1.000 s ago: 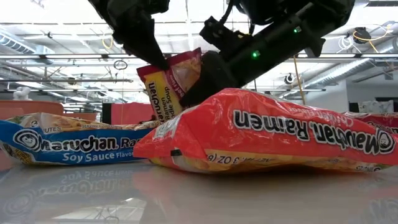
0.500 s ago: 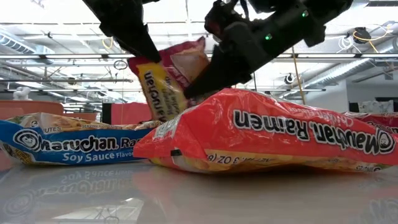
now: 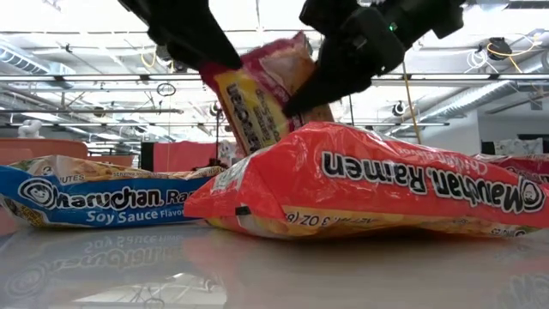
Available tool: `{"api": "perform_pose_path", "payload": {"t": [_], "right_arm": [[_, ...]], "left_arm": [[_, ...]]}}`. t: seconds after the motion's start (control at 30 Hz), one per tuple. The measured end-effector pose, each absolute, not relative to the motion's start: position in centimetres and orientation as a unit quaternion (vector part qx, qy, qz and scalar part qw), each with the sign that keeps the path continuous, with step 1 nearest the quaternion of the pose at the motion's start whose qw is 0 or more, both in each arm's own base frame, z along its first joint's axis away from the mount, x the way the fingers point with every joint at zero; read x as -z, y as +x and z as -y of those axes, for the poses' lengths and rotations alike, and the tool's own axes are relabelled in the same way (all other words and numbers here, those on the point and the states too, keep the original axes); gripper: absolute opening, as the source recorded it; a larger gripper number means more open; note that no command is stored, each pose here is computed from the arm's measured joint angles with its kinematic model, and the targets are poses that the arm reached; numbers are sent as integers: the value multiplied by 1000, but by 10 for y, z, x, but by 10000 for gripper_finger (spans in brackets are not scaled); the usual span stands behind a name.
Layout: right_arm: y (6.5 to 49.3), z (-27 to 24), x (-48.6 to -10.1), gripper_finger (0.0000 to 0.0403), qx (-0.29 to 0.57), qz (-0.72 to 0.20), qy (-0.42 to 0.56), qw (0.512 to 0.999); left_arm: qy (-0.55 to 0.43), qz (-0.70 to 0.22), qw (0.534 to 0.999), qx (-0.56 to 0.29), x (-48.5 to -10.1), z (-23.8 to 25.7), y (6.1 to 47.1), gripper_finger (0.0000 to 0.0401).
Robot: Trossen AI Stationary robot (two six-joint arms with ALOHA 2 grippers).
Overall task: Sort Maruchan noodles
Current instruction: Put the left red noodle pack into the orange bin
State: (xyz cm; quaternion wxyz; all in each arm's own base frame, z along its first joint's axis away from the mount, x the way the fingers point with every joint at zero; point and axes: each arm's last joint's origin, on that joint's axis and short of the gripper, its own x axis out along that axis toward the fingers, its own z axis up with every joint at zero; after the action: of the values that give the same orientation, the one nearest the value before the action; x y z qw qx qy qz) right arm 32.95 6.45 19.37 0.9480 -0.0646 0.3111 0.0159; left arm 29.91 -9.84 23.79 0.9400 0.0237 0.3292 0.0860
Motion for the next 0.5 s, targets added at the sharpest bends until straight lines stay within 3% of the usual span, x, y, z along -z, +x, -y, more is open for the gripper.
{"api": "perform_pose_path", "payload": {"t": [0.33, 0.5], "right_arm": [[330, -60, -198, 122, -41, -302, -79, 949], [330, -58, -198, 123, -40, -301, -86, 949]], "left_arm": [[45, -324, 938, -114, -214, 102, 316, 312], [47, -329, 936, -112, -210, 102, 318, 289]]}}
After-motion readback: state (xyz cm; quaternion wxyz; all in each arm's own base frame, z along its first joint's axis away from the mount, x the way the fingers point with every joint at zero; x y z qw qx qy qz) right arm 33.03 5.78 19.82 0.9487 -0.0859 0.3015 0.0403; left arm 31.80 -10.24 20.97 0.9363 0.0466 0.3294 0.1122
